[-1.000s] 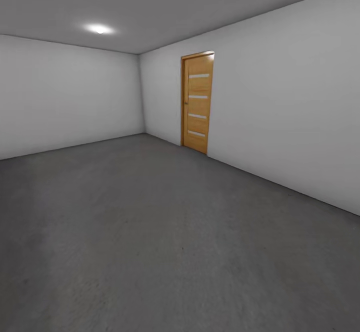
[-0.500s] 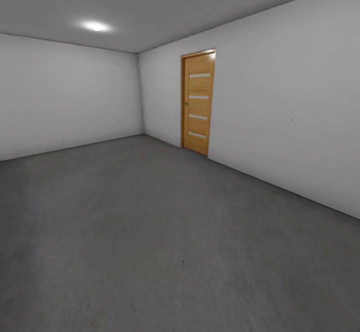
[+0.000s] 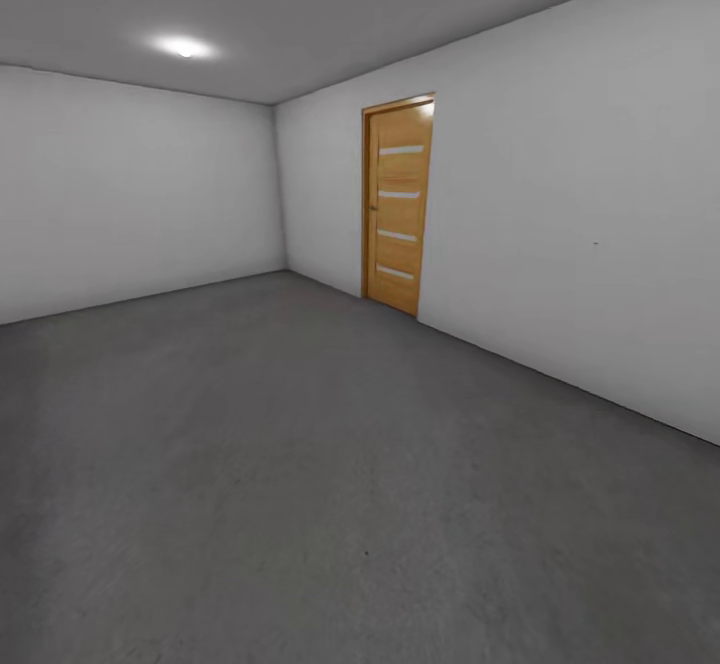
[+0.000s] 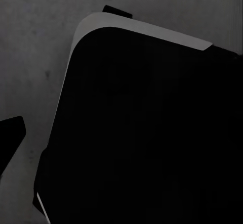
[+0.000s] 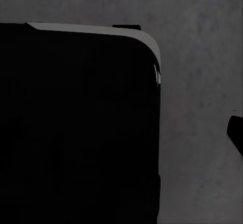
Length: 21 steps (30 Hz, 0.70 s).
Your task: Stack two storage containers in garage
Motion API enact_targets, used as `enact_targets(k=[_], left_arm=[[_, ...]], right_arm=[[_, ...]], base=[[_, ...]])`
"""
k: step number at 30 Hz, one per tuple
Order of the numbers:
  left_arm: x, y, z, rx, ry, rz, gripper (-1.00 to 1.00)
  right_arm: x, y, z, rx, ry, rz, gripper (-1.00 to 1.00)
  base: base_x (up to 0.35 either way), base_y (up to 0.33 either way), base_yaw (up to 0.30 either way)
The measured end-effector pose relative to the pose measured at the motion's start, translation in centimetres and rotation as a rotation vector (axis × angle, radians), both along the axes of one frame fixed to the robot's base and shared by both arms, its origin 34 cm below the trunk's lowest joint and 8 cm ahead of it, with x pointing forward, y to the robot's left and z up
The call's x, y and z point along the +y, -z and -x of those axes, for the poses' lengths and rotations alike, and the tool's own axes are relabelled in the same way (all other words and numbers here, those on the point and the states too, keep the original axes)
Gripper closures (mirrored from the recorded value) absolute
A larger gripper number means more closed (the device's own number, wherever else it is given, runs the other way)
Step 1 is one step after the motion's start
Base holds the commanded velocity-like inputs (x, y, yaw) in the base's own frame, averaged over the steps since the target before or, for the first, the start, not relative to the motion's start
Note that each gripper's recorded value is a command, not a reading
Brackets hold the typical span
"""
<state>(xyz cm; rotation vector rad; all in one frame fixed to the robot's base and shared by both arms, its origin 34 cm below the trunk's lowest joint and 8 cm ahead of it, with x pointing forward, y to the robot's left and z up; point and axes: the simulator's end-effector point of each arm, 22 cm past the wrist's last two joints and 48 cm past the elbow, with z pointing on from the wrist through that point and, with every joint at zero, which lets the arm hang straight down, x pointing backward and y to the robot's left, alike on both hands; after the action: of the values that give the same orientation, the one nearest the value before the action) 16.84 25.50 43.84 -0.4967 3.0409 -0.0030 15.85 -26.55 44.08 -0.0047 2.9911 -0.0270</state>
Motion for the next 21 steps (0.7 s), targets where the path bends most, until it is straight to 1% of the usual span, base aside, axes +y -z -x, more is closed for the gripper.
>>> enact_targets(k=[21], left_arm=[[0.12, 0.00, 0.00, 0.000, 0.000, -0.002, -1.00]], right_arm=[[0.00, 0.00, 0.00, 0.000, 0.000, 0.000, -1.00]], base=[[0.323, 0.000, 0.000]])
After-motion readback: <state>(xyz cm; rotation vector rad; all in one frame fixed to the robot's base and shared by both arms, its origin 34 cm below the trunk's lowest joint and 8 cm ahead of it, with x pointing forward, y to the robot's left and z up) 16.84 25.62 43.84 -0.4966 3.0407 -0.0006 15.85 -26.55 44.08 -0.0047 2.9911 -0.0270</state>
